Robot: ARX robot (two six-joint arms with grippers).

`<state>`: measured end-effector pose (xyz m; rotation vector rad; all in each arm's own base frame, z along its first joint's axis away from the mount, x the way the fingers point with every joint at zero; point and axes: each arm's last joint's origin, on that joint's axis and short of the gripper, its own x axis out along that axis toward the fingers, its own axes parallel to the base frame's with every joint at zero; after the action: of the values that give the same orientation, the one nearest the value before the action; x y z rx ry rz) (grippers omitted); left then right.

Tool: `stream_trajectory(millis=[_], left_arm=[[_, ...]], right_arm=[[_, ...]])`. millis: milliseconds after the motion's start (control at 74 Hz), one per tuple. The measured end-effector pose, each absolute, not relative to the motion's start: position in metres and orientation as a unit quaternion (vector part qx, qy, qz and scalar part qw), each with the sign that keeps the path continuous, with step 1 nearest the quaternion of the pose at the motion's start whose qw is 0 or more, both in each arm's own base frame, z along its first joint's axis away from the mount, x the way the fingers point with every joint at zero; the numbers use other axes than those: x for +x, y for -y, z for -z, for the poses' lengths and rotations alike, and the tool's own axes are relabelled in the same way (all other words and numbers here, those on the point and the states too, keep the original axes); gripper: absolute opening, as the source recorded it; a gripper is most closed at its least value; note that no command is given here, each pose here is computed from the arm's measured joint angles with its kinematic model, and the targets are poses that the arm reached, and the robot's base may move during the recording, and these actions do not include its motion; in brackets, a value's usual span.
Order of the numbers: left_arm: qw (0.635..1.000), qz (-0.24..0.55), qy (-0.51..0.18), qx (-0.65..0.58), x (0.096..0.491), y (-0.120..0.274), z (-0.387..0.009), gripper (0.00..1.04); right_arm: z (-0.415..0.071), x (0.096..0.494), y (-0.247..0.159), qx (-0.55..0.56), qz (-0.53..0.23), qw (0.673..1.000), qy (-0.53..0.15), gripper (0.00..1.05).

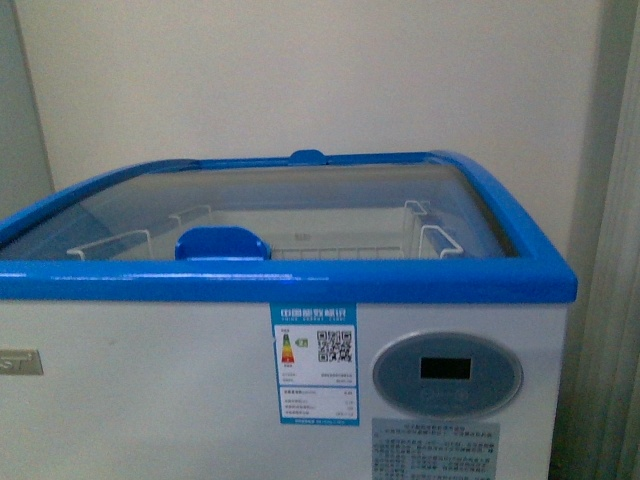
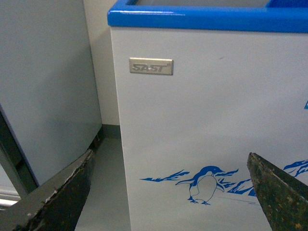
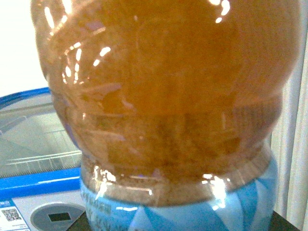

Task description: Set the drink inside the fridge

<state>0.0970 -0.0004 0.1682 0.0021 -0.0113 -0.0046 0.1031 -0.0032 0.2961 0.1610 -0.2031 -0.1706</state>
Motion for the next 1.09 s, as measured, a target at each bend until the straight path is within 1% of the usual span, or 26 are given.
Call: stream_trajectory(millis=[500, 595, 635, 703, 878, 973, 1095], left_arm=[[1.0, 0.002, 0.005, 0.001, 0.097, 0.0, -0.168, 0.97], [0.998, 0.044, -0.03, -0.037, 0.103, 0.0, -0.17, 0.97], [0.996, 0.063, -0.038, -0.041, 0.113, 0.0, -0.175, 0.97], [0.995, 0.086, -0.029, -0.033, 0.131, 0.001, -0.187, 0.97], [0.987, 0.148, 0.029, 0.063, 0.194, 0.007, -0.219, 0.97], [0.973, 0.188, 0.043, 0.126, 0.23, 0.013, -0.227, 0.97], [0.951, 0.231, 0.049, 0.198, 0.261, 0.02, -0.231, 0.97]], right_arm=[[-0.296, 0.103, 0.003, 0.08, 0.085, 0.988, 0.102, 0.36], [-0.296, 0.103, 0.003, 0.081, 0.085, 0.988, 0.102, 0.36], [-0.296, 0.103, 0.003, 0.08, 0.085, 0.988, 0.102, 0.36], [-0.296, 0.103, 0.003, 0.08, 0.083, 0.988, 0.102, 0.36], [-0.296, 0.103, 0.003, 0.081, 0.086, 0.988, 0.102, 0.36], [-0.296, 0.103, 0.003, 0.08, 0.084, 0.988, 0.102, 0.36], [-0.296, 0.103, 0.003, 0.08, 0.085, 0.988, 0.102, 0.36]])
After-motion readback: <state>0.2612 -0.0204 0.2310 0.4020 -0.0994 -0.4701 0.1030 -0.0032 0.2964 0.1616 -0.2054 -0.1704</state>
